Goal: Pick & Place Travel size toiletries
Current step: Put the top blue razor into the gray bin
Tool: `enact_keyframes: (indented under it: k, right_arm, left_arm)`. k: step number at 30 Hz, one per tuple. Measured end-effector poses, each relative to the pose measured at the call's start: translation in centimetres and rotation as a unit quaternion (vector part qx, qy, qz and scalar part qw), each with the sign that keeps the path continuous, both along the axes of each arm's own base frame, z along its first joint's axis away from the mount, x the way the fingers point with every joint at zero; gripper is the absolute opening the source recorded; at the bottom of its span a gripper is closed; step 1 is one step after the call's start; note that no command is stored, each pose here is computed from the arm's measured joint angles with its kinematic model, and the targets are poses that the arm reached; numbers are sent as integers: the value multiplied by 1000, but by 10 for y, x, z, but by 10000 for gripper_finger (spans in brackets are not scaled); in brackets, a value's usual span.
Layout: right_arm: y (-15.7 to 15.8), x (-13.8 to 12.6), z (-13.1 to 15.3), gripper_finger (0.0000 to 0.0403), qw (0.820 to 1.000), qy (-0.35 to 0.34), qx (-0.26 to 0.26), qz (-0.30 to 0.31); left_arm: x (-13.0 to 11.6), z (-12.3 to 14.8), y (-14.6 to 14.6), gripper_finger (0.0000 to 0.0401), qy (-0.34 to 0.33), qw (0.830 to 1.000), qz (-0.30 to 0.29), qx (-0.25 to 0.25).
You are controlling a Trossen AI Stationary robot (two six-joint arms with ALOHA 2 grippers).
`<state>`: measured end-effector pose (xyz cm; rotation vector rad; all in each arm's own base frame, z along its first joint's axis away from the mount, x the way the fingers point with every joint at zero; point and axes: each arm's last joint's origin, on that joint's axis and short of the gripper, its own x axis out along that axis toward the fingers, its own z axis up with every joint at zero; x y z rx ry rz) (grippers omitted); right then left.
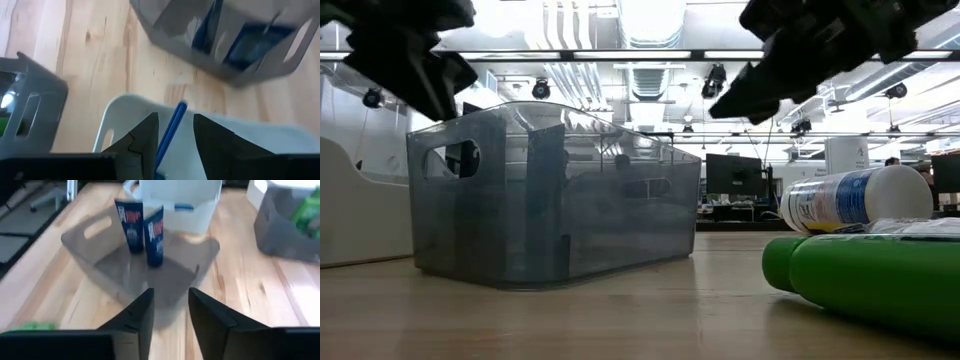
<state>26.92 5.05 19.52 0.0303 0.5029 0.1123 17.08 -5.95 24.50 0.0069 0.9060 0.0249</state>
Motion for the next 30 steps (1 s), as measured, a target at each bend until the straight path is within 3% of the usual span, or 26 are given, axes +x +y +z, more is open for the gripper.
enact_keyframes:
  k: [5,13,18,23,30]
  right_arm:
    - [-4,-18,9,161,999,41,-13,2]
    - [-9,-46,11,189,986,117,-104,55]
    - [-12,-58,0,182,964,194,-162,87]
    - [-21,-63,-11,165,937,264,-224,39]
    - [-35,-59,-20,146,930,298,-214,12]
  left_arm:
    - [7,5,-3,128,-51,998,3,-22]
    - [15,14,-6,128,-109,993,1,-48]
    - [17,16,-7,128,-125,991,0,-54]
    - [17,17,-7,128,-128,990,-1,-55]
    - [18,17,-8,126,-132,990,-2,-57]
